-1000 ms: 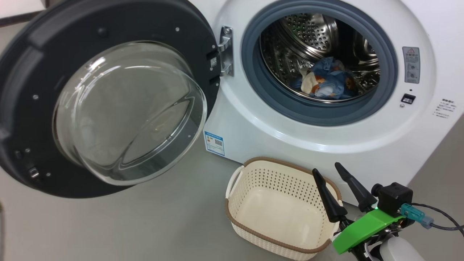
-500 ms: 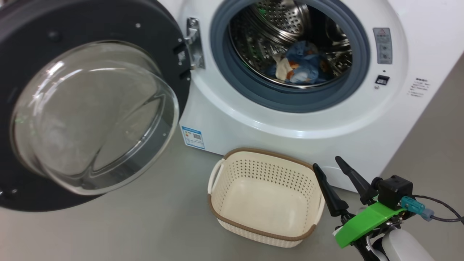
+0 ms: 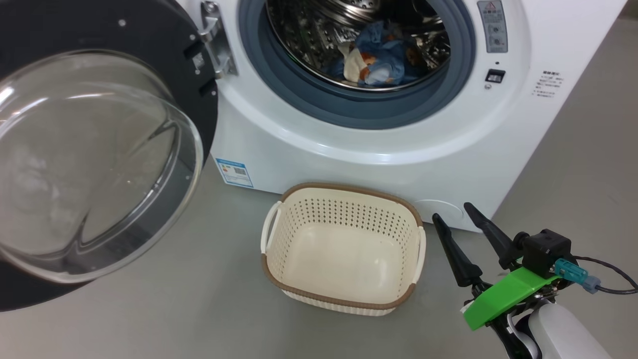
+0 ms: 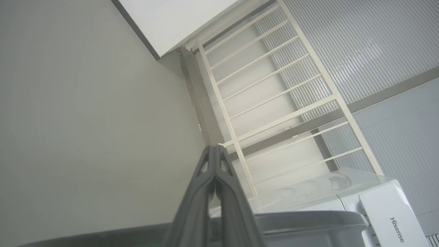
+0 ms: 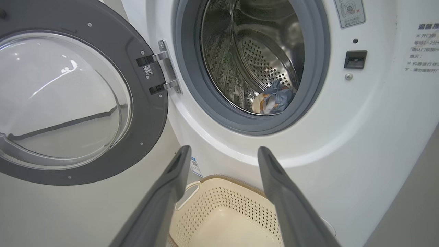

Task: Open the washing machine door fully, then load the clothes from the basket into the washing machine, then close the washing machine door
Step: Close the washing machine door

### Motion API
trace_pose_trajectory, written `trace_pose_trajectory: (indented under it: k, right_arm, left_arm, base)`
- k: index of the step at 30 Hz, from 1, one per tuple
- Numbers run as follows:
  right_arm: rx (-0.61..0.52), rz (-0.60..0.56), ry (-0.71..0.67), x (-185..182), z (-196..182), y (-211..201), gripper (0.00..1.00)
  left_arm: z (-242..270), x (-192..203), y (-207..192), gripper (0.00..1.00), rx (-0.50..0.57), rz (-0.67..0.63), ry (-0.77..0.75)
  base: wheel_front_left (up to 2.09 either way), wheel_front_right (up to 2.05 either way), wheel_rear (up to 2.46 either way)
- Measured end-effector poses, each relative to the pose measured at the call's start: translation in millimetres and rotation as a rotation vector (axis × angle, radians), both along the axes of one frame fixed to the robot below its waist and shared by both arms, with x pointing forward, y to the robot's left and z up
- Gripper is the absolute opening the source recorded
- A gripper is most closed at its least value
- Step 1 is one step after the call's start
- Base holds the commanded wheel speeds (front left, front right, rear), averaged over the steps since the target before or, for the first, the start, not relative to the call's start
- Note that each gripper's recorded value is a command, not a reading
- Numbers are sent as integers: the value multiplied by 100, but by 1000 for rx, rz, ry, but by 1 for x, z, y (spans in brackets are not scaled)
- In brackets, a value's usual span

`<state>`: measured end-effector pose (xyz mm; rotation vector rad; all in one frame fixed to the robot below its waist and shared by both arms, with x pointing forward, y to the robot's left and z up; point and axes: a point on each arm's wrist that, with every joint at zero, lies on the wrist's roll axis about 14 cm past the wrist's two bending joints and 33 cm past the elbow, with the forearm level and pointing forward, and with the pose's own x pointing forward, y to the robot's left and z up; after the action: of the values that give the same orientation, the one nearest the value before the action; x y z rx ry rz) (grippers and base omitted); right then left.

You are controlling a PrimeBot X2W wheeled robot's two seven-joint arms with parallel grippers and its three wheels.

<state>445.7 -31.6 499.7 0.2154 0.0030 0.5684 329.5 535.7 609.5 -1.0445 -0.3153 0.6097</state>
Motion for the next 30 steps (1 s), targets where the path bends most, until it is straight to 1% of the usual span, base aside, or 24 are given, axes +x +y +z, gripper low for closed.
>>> trace_pose_trajectory:
  k: [8,15,24,29,30]
  right_arm:
    - [3,-30,11,6,-5,-10,100]
    - [2,-36,9,6,-4,-12,100]
    - [14,-29,-38,-1,17,-8,100]
    - [24,-19,-46,-12,24,-2,100]
    - [24,-19,-46,-12,24,-2,100]
  left_arm:
    - [-13,20,-6,0,-39,-77,87]
    - [-19,25,-15,0,-62,-170,150]
    - [-18,15,-38,0,-90,-345,195]
    - [-15,4,-61,0,-107,-491,196]
    - [-15,4,-61,0,-107,-491,196]
  base:
    - [0,0,0]
    - [0,0,0]
    - [0,0,0]
    - [0,0,0]
    - [0,0,0]
